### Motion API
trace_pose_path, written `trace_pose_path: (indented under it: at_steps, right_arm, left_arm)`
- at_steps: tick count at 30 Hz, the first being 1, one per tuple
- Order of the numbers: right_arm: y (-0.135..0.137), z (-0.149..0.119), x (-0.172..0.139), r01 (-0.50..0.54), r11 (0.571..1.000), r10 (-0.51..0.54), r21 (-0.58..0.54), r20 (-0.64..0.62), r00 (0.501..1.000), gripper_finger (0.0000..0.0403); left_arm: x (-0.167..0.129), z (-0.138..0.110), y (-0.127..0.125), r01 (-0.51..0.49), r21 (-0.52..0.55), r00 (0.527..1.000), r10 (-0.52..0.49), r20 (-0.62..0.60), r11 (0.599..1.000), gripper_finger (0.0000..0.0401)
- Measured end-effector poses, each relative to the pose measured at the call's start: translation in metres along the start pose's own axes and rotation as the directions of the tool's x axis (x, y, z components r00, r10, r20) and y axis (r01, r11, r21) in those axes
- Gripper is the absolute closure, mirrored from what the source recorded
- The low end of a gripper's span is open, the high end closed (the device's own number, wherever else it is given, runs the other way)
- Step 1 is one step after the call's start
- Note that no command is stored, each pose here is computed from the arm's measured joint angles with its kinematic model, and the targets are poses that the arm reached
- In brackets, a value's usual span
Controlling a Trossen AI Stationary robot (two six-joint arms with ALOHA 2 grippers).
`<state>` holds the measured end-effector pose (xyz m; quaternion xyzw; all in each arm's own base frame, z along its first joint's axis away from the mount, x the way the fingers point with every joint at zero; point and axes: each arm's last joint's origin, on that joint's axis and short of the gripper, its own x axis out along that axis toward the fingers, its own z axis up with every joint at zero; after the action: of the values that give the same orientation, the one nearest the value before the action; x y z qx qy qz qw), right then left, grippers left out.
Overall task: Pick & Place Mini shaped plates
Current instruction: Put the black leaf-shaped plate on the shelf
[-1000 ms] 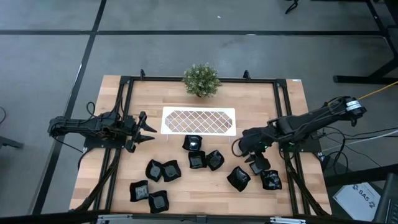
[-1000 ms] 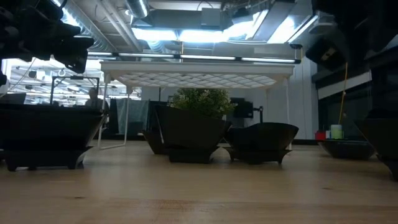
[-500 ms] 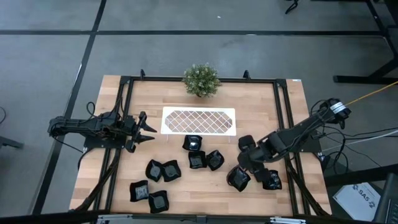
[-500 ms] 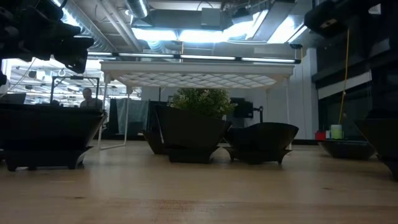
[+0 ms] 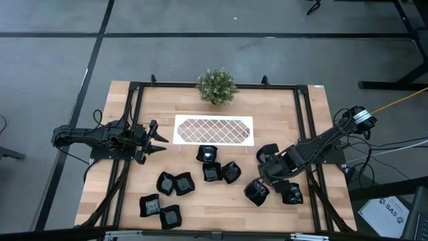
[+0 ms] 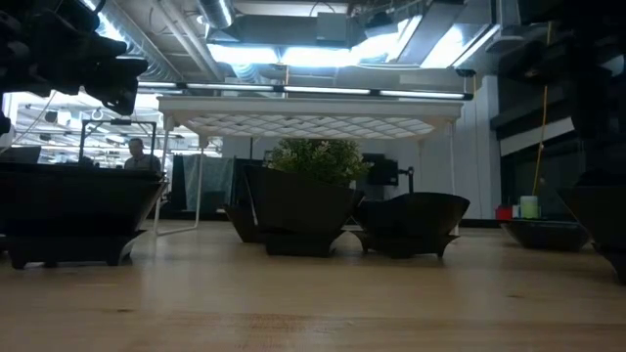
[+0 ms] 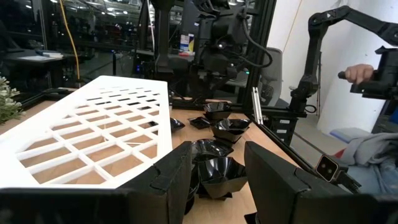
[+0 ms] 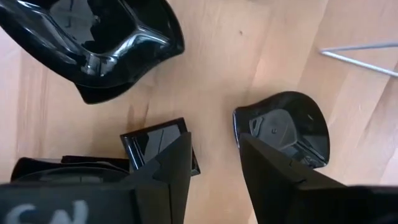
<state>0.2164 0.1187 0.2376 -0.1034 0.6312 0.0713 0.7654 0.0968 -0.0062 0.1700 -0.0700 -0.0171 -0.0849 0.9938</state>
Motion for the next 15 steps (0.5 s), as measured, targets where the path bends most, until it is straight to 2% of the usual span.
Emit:
trace_pose_path:
  at_steps: [15]
  right_arm:
    - [0.0004,0.0015,0.0,-0.005,1.0,0.004,0.026,0.015,1.0,0.0267]
  left_arm:
    - [0.0,0.0,0.0,0.0,0.0,1.0,0.0,0.0,1.0,0.0258]
